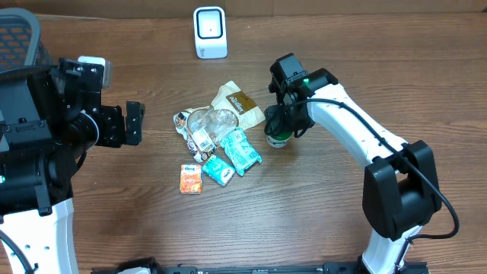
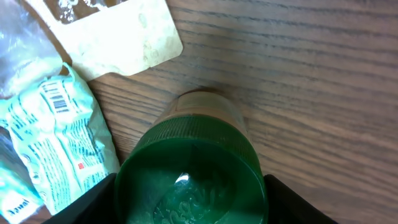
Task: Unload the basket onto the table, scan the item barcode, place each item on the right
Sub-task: 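Lift the green-capped jar with the right gripper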
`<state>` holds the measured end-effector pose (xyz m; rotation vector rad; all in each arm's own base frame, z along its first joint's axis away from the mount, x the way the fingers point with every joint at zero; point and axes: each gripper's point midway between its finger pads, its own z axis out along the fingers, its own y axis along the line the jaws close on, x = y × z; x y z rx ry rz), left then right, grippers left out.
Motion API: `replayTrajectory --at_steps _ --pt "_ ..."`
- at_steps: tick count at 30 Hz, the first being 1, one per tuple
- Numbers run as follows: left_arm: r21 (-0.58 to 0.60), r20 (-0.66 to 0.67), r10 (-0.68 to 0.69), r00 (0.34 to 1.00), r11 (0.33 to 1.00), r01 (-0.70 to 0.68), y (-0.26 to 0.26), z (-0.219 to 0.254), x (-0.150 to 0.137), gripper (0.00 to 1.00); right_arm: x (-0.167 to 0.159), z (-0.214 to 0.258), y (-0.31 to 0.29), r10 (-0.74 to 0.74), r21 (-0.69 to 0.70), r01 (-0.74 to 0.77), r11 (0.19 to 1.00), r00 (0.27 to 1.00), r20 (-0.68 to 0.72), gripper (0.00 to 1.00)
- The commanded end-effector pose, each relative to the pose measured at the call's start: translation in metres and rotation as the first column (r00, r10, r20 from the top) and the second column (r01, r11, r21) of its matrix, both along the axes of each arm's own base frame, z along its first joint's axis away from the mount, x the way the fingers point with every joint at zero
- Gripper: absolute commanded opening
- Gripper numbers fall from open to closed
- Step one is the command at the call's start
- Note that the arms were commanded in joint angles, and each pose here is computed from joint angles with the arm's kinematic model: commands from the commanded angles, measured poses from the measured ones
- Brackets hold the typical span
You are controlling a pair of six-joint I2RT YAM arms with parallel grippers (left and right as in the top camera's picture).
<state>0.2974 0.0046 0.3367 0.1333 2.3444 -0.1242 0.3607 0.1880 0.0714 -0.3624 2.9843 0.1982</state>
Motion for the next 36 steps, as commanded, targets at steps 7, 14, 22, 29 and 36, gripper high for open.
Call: replayTrajectory --at_steps 7,14,22,29,36 --pt "0.01 0.02 -0.023 1.0 1.0 0.023 -0.001 0.006 0.002 1.0 0.004 0.001 0.009 -0.008 0.056 0.007 0.998 1.0 0.011 0.76" --pt "0.01 0.019 -0.023 1.0 1.0 0.023 -0.001 0.006 0.002 0.99 0.005 0.002 0.01 0.169 0.031 -0.17 0.985 0.984 0.05 0.84" --pt "0.01 0.018 -0.023 1.0 1.0 0.023 -0.001 0.006 0.002 1.0 0.003 -0.01 0.004 0.23 -0.008 -0.23 0.973 0.973 0.033 0.83" --pt "0.01 0.018 -0.023 1.0 1.0 0.023 -0.001 0.006 0.002 1.0 -0.002 -0.023 0.001 0.212 -0.017 -0.212 0.977 0.977 -0.002 0.64" --pt "0.01 0.018 -0.024 1.0 1.0 0.024 -0.001 0.006 0.002 0.99 0.004 0.0 0.012 0.143 0.037 -0.143 0.989 0.99 -0.002 0.48"
